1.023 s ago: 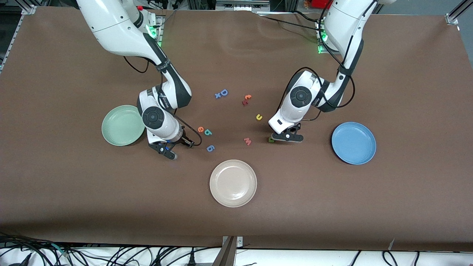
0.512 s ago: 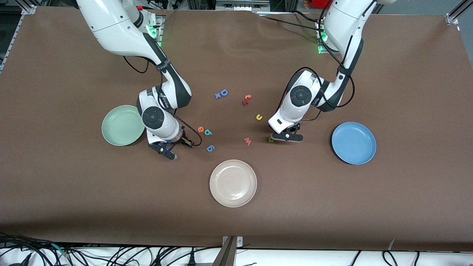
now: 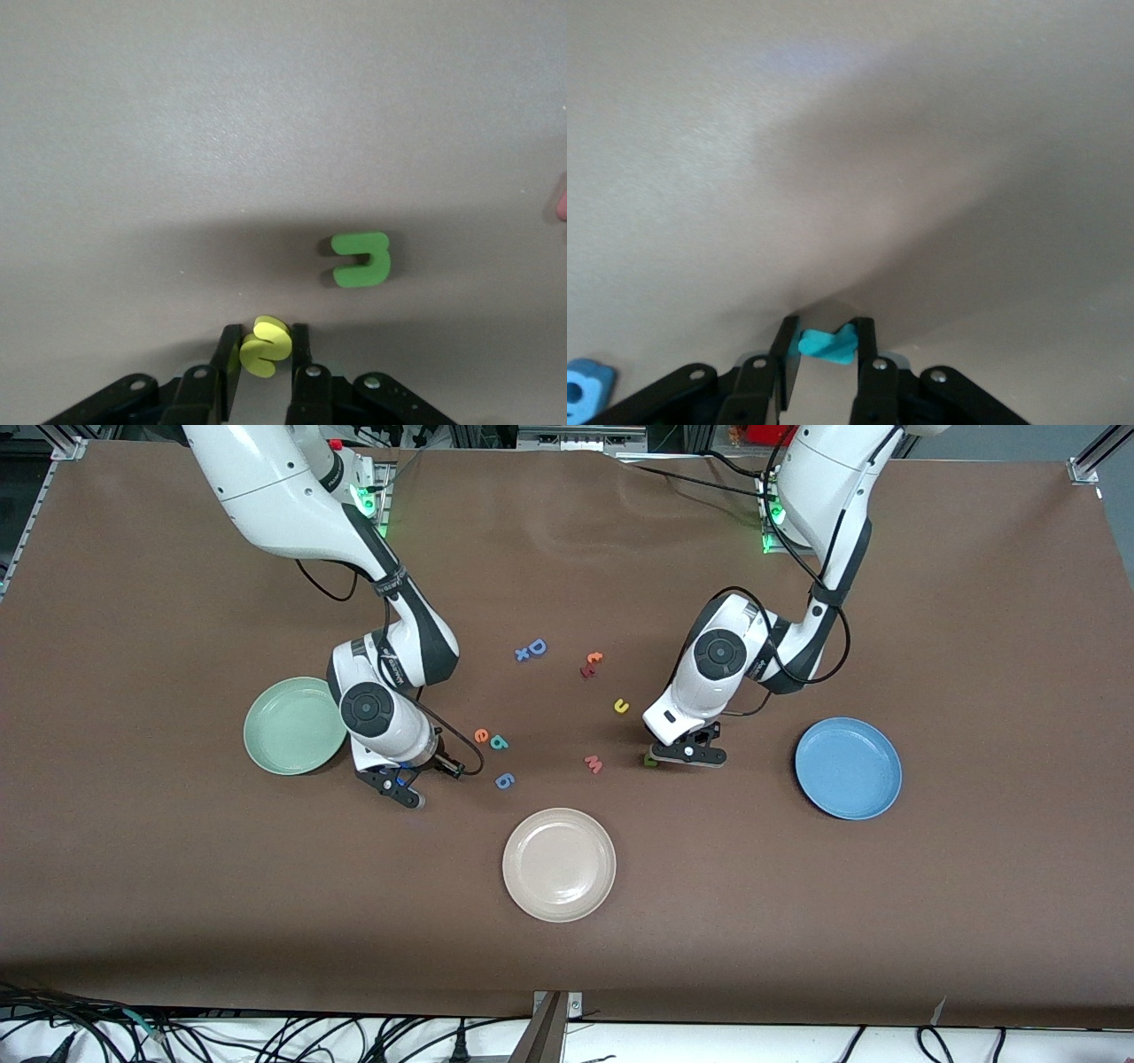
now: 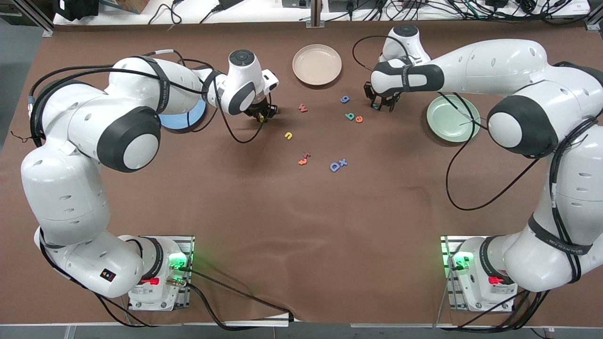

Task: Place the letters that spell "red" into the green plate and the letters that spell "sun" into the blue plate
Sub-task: 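Drop the yellow 2 on the blue plate and cyan l on the green plate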

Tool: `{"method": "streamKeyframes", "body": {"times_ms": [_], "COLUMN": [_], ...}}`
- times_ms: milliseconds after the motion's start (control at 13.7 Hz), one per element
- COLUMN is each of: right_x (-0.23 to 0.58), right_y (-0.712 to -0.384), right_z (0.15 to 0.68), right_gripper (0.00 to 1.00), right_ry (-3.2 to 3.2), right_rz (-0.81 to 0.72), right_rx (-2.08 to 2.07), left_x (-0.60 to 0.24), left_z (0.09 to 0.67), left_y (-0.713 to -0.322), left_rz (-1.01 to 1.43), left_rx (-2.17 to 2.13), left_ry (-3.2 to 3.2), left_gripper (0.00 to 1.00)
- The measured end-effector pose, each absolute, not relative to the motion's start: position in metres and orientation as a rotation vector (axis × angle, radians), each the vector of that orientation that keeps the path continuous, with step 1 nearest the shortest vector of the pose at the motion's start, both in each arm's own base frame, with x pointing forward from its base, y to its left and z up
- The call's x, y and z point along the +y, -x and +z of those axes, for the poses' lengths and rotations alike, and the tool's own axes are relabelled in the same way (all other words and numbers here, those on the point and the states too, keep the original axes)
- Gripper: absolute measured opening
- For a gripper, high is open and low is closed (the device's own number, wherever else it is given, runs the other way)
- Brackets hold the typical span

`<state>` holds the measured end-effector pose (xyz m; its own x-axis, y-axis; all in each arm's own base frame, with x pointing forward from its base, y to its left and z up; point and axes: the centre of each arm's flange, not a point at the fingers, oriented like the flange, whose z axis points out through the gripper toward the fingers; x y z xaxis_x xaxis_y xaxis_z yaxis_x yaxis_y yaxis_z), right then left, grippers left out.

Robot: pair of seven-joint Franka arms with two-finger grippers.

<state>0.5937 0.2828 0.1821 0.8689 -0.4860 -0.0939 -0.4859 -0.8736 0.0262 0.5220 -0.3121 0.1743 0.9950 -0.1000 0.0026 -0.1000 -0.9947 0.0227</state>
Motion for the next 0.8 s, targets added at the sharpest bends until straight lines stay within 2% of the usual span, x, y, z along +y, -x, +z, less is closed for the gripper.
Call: {"method": "streamKeyframes", "body": {"times_ms": [292, 804], "right_x": [0.271, 0.152], "right_y": [-0.614, -0.632], "right_z": [0.225, 0.29], "right_gripper": [0.3, 0.3], "right_ry": [-2.98, -2.923], "right_rz": [-0.264, -0.464], "right_rx": [-0.741, -0.568], "left_x": [-0.295, -0.211], "left_z": [0.197, 0.235], "left_y": [-0.537, -0.567], "left_rz": [-0.017, -0.135], "left_rx": [-0.183, -0.383], "left_ry": [-3.126, -3.126], "left_gripper": [0.27, 0.27]}}
